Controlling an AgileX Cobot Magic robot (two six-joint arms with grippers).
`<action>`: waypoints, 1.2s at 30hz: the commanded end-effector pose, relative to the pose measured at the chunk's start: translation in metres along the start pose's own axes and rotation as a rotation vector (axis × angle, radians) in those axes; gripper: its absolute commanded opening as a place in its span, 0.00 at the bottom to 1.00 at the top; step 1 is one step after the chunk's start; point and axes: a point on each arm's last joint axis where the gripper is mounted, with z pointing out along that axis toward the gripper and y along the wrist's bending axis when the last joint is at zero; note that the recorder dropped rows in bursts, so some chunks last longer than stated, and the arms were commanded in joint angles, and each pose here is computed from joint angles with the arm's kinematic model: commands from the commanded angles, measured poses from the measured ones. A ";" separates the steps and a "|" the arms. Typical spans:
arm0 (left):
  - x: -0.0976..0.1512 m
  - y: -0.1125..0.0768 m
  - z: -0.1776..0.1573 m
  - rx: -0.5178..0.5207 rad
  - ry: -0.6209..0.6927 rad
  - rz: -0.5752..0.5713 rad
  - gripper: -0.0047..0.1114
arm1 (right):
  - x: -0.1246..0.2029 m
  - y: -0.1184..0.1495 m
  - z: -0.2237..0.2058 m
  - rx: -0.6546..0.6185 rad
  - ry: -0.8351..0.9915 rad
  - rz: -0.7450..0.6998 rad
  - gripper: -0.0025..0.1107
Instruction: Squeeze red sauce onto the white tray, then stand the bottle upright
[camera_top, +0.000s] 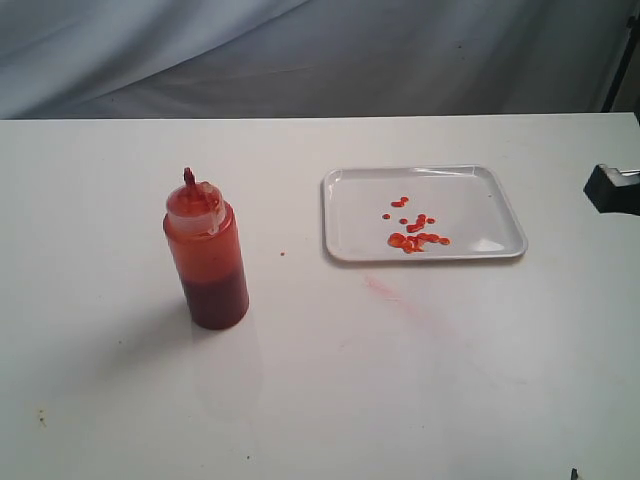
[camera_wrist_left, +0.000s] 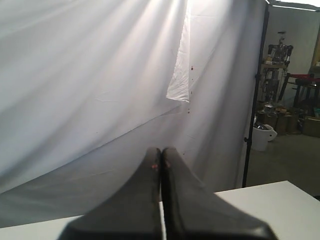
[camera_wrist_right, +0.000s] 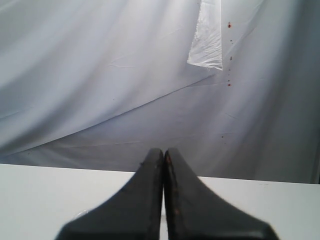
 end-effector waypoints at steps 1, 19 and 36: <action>0.000 -0.002 -0.001 0.013 -0.002 -0.016 0.04 | 0.000 -0.002 -0.001 0.007 0.000 -0.010 0.02; 0.002 -0.004 0.000 0.042 0.010 -0.021 0.04 | 0.000 -0.002 -0.001 0.008 0.000 -0.008 0.02; 0.043 0.024 -0.037 -0.390 0.156 -0.093 0.04 | 0.000 -0.002 -0.001 0.008 0.000 -0.008 0.02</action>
